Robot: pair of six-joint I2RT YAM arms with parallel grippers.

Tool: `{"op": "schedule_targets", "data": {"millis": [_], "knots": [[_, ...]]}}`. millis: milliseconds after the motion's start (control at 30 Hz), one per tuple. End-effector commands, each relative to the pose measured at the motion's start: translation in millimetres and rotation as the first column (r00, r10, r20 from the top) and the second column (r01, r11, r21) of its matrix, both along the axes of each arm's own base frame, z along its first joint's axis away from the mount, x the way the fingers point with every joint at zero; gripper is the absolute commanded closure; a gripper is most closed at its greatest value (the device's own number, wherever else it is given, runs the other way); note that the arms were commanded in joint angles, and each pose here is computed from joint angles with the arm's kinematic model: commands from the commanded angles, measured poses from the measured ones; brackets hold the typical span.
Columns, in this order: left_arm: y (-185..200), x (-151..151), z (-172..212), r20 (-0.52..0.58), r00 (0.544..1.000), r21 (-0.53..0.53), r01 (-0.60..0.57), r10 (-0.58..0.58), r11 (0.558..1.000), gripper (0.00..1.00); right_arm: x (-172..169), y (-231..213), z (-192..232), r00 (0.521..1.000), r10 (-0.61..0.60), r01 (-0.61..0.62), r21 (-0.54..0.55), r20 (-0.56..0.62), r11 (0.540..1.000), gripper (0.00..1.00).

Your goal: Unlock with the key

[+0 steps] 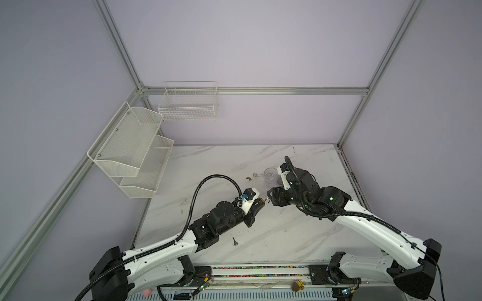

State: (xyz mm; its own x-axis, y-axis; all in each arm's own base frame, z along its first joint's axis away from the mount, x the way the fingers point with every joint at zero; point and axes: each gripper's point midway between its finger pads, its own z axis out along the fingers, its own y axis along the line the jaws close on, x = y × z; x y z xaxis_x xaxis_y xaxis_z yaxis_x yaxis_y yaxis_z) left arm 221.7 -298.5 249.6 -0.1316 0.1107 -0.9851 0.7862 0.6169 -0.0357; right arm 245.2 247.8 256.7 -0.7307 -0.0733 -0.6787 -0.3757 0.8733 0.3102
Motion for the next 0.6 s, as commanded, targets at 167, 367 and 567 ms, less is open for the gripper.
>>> {"op": "schedule_targets", "data": {"millis": [167,367,567], "knots": [[3.6,4.8,3.0,0.044,0.999,-0.034,-0.026,0.027,0.999,1.0,-15.5,-0.1,0.3,0.997,0.081,-0.081,0.017,-0.013,0.997,0.29],[5.6,9.8,2.3,0.032,0.998,-0.036,-0.058,0.059,0.998,1.0,-8.1,-17.7,-3.3,1.0,-0.012,0.012,-0.023,-0.004,1.0,0.29],[12.6,19.8,-2.1,-0.012,0.991,-0.022,-0.136,0.135,0.991,1.0,-1.5,-34.9,12.7,0.993,-0.109,0.109,0.001,0.054,0.994,0.27]]}}
